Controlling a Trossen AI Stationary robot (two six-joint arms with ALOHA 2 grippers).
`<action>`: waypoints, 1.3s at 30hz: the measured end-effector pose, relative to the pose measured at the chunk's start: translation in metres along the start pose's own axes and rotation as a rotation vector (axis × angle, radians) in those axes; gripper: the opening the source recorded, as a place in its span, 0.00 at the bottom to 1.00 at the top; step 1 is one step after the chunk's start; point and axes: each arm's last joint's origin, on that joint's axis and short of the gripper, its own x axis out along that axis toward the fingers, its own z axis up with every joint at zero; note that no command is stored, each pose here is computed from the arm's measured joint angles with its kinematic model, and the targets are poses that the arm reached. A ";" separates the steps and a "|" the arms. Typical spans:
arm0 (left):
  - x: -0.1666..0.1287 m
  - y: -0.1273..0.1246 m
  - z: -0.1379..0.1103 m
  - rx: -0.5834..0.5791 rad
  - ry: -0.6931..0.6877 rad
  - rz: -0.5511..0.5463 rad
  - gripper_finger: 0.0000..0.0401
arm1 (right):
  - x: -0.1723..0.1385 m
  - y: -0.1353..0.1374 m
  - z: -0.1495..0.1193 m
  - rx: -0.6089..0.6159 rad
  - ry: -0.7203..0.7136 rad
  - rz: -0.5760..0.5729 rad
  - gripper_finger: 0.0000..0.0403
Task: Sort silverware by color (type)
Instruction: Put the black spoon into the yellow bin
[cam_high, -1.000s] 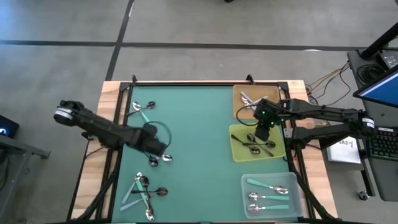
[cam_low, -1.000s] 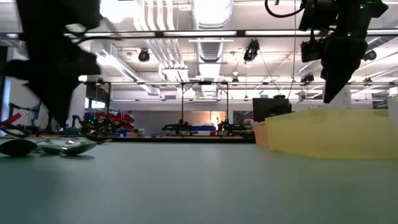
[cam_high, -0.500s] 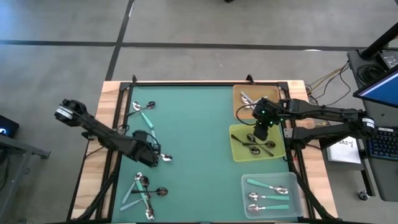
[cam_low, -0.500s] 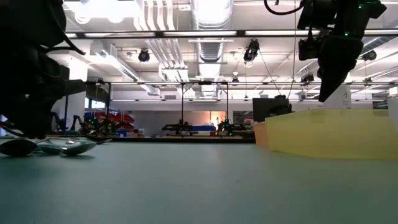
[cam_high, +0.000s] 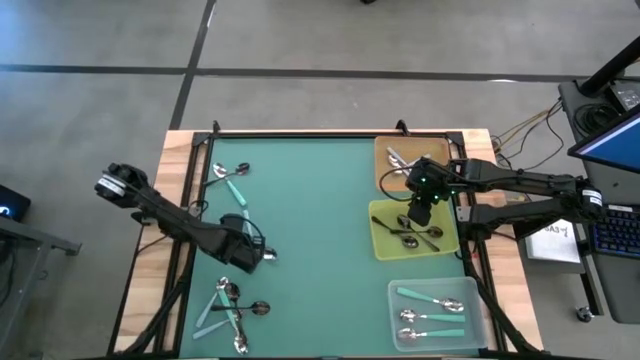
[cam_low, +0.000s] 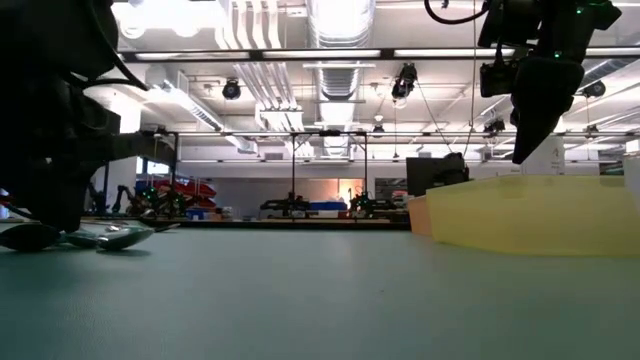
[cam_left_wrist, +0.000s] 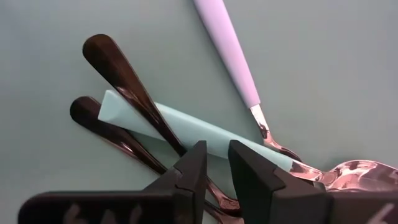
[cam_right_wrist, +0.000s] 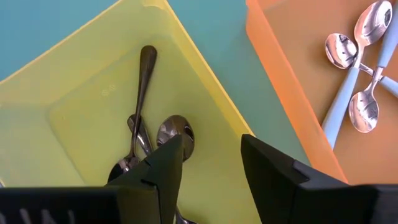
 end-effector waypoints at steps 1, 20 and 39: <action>0.000 -0.001 -0.001 0.007 -0.003 0.007 0.14 | 0.000 0.000 0.000 0.000 0.000 0.000 0.38; -0.014 -0.012 -0.028 -0.004 -0.053 0.149 0.14 | 0.000 0.000 0.000 -0.010 -0.001 0.000 0.39; -0.002 -0.014 -0.040 -0.060 -0.031 0.220 0.14 | 0.000 0.000 0.001 -0.016 -0.008 0.001 0.39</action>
